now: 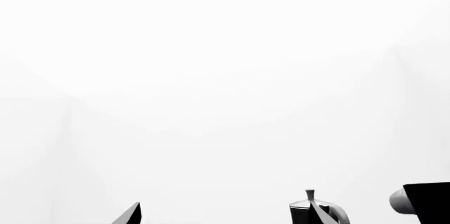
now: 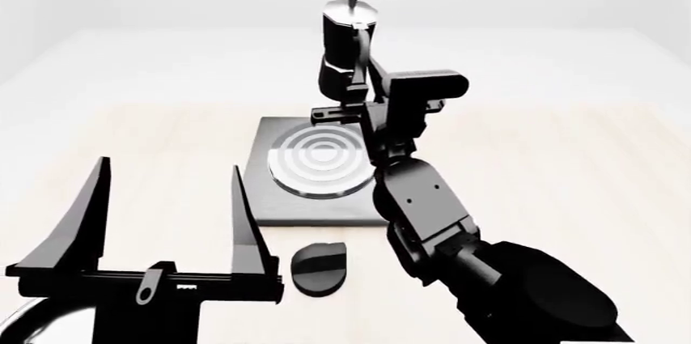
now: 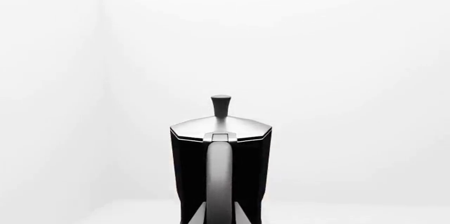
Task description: Turn on the stove and put the moka pot on it.
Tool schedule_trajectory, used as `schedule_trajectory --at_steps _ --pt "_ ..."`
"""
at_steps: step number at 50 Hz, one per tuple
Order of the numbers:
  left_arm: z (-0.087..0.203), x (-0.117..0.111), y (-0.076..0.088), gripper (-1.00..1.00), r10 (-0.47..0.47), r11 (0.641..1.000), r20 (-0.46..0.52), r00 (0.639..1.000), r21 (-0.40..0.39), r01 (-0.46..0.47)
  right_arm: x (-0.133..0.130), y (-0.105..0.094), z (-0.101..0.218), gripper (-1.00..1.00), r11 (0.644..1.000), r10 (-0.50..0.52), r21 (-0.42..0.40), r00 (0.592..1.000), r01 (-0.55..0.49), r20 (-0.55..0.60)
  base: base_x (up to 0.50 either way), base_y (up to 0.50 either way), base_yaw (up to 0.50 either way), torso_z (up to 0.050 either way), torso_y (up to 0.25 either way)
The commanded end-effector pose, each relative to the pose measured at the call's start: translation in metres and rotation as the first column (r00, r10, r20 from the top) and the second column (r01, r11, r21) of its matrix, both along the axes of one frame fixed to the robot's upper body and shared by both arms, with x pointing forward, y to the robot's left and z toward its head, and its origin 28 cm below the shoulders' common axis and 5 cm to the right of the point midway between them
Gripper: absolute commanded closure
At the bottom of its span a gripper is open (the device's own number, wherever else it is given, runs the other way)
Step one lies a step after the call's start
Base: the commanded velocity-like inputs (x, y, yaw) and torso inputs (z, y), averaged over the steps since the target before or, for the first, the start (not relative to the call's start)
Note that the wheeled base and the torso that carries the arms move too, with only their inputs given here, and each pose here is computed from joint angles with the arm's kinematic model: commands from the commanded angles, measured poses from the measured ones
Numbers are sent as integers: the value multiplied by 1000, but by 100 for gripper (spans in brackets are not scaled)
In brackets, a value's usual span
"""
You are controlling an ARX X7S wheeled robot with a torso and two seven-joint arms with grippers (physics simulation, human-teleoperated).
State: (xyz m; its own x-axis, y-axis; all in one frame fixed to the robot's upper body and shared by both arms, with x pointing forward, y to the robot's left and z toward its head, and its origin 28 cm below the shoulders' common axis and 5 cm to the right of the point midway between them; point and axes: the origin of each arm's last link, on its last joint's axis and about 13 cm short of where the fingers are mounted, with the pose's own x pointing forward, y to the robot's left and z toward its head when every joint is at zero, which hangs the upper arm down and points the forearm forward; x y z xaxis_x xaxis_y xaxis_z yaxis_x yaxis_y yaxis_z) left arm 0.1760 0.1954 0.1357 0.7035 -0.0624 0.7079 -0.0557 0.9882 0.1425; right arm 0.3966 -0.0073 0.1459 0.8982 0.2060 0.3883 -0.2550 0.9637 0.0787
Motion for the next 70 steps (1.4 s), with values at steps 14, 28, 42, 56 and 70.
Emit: schedule_trajectory --at_steps 14,28,42,56,70 --pt "-3 1 -1 -100 -2 1000 -5 1000 4 2 0 3 7 100 999 28 -17 998 -27 50 0 0 0 0 -102" --pt "-2 0 0 -100 -3 1000 -1 1000 3 3 0 5 9 100 999 37 -38 998 -35 43 -1 0 0 0 -95" --pt "3 -4 -1 -100 -7 1000 17 1000 6 7 0 6 10 100 998 42 -42 998 -40 37 -1 0 0 0 -93" --pt "3 -3 -1 -100 -7 1000 17 1000 3 7 0 9 11 100 996 57 -71 998 -55 36 -1 0 0 0 -93" --pt "2 -3 -1 -100 -6 1000 14 1000 3 6 0 9 11 100 996 58 -75 998 -55 35 0 0 0 0 -93"
